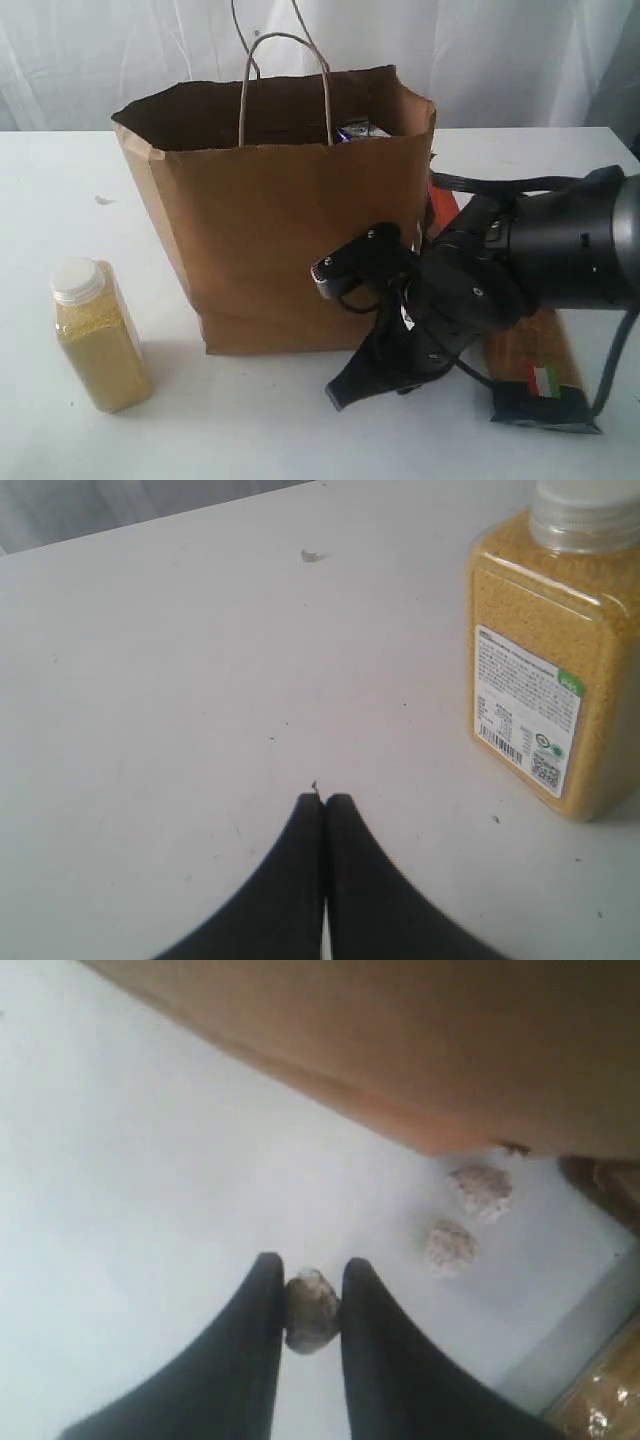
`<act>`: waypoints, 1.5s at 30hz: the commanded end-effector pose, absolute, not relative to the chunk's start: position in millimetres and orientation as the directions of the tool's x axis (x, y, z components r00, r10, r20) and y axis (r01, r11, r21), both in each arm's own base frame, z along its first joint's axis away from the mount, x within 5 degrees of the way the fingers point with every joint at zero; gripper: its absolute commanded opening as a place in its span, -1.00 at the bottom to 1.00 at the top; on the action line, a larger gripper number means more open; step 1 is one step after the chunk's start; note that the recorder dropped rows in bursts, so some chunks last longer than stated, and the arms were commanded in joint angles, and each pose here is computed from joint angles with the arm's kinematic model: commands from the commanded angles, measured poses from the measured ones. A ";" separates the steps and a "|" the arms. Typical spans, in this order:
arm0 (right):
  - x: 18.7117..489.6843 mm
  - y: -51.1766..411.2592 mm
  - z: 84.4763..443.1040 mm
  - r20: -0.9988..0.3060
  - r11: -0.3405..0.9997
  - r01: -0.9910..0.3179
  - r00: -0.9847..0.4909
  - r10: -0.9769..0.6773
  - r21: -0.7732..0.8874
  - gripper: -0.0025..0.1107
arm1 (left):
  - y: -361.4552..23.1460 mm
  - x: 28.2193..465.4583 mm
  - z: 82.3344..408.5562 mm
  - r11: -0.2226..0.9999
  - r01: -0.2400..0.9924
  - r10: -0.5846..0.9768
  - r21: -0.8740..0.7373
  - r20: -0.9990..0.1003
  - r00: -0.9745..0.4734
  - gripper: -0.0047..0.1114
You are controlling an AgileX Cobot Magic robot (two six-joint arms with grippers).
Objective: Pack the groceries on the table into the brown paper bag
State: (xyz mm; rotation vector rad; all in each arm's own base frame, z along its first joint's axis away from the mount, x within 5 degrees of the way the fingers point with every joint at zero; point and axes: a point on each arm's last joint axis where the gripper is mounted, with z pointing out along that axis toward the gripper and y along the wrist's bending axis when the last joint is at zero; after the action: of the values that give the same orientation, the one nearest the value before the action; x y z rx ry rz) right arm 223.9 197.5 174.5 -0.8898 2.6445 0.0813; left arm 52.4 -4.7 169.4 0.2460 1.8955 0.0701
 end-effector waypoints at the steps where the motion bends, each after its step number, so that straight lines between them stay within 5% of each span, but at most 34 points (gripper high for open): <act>1: 200.3 207.5 194.2 -0.356 0.745 -0.666 -0.688 -0.633 -0.037 -0.96 | -4.9 52.2 168.3 0.978 0.132 0.194 0.159 -0.930 -0.313 -0.92; 9: 147.5 228.9 219.5 -0.351 0.592 -0.804 -0.540 -0.765 -0.052 -0.96 | -4.9 52.2 168.3 0.978 0.132 0.194 0.159 -0.930 -0.313 -0.92; 16: 119.4 256.7 246.4 -0.503 0.449 -0.892 -0.365 -0.783 -0.051 -0.96 | -4.9 52.2 168.3 0.978 0.132 0.194 0.159 -0.930 -0.313 -0.92; 27: 100.4 310.4 338.6 -0.833 0.249 -0.952 0.010 -0.553 -0.177 -0.96 | -4.9 52.2 168.3 0.978 0.132 0.194 0.159 -0.930 -0.313 -0.92; 36: 105.1 321.2 401.4 -0.911 0.260 -0.902 0.255 -0.324 -0.345 -0.96 | -4.9 52.2 168.3 0.978 0.132 0.194 0.159 -0.930 -0.313 -0.92; 45: 121.6 313.9 443.7 -0.875 0.332 -0.813 0.406 -0.264 -0.478 -0.96 | -4.9 52.2 168.3 0.978 0.132 0.194 0.159 -0.930 -0.313 -0.92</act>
State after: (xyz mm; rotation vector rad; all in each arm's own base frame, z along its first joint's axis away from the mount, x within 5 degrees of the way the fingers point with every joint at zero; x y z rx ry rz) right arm 111.4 321.7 428.1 -1.2717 1.1811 0.5208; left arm 52.4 -4.7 169.4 0.2460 1.8955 0.0701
